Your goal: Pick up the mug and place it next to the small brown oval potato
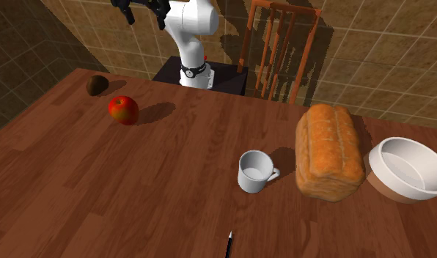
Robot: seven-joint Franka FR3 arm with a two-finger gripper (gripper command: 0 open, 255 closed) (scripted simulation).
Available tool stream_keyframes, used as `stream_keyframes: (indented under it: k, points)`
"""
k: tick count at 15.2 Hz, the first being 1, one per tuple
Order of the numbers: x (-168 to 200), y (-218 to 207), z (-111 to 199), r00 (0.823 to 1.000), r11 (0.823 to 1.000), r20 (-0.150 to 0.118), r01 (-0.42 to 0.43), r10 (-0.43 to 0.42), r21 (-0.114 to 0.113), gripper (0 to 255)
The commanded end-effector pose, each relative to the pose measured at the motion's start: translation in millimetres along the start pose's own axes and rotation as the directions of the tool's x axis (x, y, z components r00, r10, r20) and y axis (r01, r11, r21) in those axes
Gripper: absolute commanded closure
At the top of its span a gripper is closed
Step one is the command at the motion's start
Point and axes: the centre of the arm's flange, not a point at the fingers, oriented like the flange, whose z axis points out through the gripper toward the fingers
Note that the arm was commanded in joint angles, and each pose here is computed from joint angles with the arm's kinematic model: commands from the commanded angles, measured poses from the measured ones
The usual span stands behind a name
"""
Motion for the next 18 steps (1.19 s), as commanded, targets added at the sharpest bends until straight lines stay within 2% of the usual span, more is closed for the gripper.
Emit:
stream_keyframes:
  k: [1, 18]
  points:
    - [0.0, 0.0, 0.0, 1.000, 1.000, 0.000, 0.000, 0.000, 0.000, 0]
    - [115.4, -160.8, 85.6, 0.999, 0.999, -0.036, -0.013, 0.015, 0.050, 0]
